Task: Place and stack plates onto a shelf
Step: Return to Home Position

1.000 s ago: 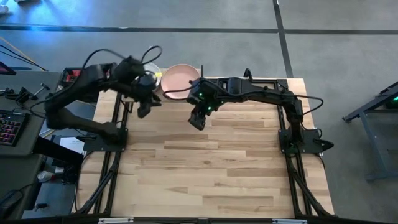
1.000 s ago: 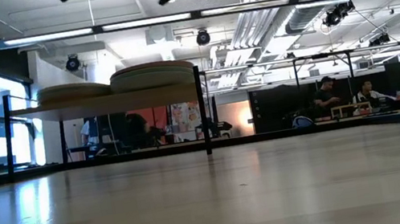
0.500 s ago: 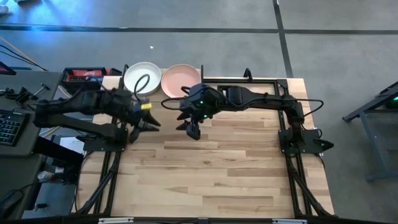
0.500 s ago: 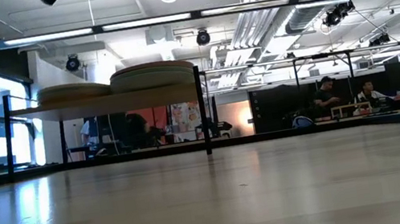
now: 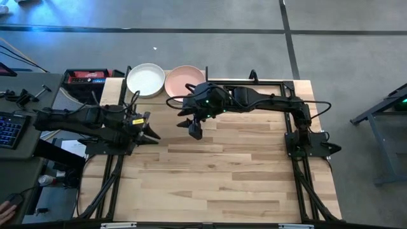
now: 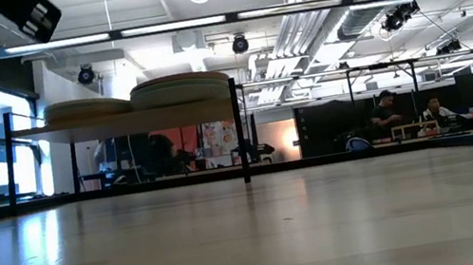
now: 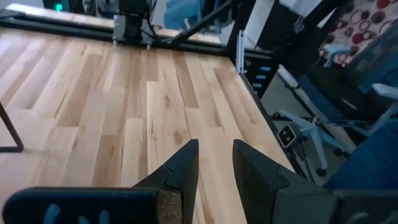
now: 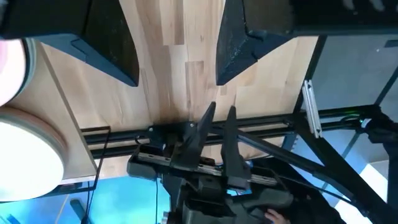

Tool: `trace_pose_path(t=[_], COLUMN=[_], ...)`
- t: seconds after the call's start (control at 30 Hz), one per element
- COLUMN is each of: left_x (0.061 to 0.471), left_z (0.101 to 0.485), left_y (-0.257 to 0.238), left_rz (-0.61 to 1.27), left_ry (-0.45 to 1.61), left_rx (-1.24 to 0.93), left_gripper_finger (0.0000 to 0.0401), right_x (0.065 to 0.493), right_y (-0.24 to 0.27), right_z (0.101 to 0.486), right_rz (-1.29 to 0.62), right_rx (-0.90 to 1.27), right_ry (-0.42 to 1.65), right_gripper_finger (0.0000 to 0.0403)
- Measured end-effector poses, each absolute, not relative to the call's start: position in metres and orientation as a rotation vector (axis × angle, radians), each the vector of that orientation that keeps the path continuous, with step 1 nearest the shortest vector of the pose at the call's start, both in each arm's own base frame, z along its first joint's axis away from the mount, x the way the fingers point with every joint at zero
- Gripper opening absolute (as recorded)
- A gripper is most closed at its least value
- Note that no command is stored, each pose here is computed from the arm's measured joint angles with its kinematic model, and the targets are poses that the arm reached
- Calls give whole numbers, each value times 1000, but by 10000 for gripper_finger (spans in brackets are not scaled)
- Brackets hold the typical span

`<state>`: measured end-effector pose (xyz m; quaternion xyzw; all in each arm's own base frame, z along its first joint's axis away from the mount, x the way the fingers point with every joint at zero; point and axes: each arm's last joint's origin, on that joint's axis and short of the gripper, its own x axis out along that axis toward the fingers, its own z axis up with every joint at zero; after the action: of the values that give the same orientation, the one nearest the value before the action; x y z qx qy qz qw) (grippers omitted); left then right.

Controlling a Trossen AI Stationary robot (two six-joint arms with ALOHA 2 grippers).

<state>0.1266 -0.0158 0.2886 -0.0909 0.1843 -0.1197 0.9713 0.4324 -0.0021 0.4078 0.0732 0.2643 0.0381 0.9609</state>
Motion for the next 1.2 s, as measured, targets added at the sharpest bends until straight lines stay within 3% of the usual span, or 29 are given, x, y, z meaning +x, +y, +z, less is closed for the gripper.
trace_pose_path(t=[0.4,1.0,1.2], left_x=[94,97,98], left_z=[238,169,168], left_y=[-12,-7,-7], left_rz=[-229,-56,-43], left_ry=[181,37,25], left_rx=[-169,-83,-57], left_gripper_finger=[87,87,87], right_x=[435,439,418], right_y=[-2,-7,-13], right_z=[412,426,449], right_rz=[71,100,101], right_rx=[187,180,177], right_ry=[485,345,302], right_gripper_finger=[190,190,190])
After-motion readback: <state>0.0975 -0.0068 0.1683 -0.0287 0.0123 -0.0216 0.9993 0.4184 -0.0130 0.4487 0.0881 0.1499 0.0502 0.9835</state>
